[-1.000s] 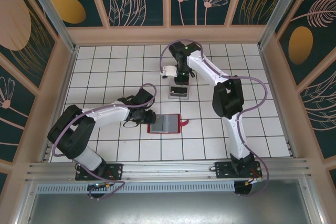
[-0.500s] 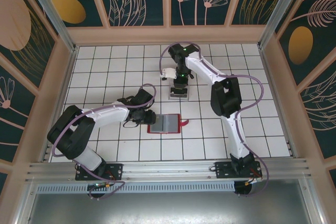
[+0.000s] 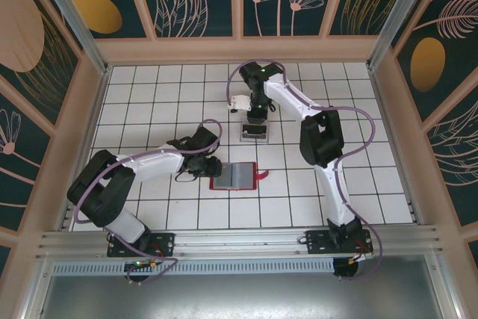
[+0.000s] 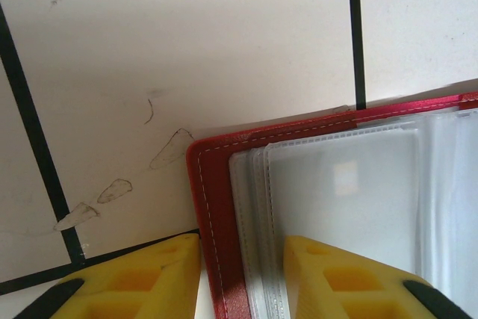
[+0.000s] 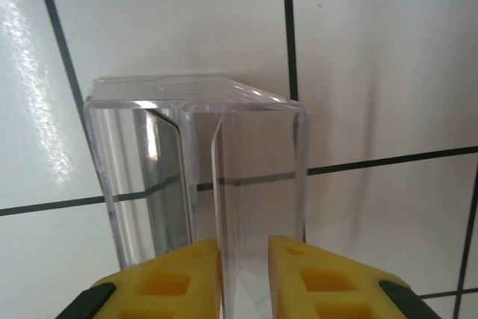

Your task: Take the credit cards out of the card holder

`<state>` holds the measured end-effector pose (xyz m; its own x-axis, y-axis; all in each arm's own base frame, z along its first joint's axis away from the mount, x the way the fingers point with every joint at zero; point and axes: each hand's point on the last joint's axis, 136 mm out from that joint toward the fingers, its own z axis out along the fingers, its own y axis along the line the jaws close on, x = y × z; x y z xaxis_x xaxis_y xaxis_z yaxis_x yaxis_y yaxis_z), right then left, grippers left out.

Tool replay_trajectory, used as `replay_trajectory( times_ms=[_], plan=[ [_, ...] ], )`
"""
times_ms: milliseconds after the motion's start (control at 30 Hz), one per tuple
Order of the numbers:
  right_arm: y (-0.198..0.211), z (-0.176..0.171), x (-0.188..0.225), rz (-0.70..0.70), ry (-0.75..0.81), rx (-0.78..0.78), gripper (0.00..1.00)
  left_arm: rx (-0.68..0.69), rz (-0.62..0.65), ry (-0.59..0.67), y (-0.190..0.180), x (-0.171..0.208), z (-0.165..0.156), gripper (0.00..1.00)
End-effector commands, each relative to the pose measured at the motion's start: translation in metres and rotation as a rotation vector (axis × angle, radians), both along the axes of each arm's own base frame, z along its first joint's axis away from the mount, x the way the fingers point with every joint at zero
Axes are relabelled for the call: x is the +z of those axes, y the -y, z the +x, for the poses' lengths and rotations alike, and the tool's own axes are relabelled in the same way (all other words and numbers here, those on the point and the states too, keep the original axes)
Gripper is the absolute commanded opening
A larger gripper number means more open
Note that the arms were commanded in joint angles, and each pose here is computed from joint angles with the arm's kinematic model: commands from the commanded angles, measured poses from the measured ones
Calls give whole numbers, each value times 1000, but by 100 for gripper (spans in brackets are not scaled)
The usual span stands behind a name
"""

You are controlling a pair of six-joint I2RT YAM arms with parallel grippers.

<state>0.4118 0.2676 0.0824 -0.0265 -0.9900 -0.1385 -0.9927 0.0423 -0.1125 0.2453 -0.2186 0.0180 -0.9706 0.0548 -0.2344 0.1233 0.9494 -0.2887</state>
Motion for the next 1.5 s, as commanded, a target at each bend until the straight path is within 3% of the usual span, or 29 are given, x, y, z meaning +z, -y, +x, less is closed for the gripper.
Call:
replay_trajectory(
  times_ms=[0, 600, 767, 1067, 1267, 1467],
  plan=[
    [2, 15, 29, 14, 98, -4, 24, 17, 64, -37, -15, -11, -11, 35],
    [3, 31, 60, 44, 234, -47, 26, 6, 70, -28, -15, -9, -9, 36],
    [-2, 34, 73, 110, 268, -113, 26, 15, 76, 0, -16, -3, -4, 36],
    [-17, 17, 93, 348, 186, -391, 25, 29, 75, 70, -16, 18, 8, 36],
    [-16, 6, 108, 557, 159, -671, 18, 26, 58, 84, -11, 23, 13, 37],
    [-25, -21, 120, 755, 6, -909, 11, 37, 50, 127, -7, 32, 24, 37]
  ],
)
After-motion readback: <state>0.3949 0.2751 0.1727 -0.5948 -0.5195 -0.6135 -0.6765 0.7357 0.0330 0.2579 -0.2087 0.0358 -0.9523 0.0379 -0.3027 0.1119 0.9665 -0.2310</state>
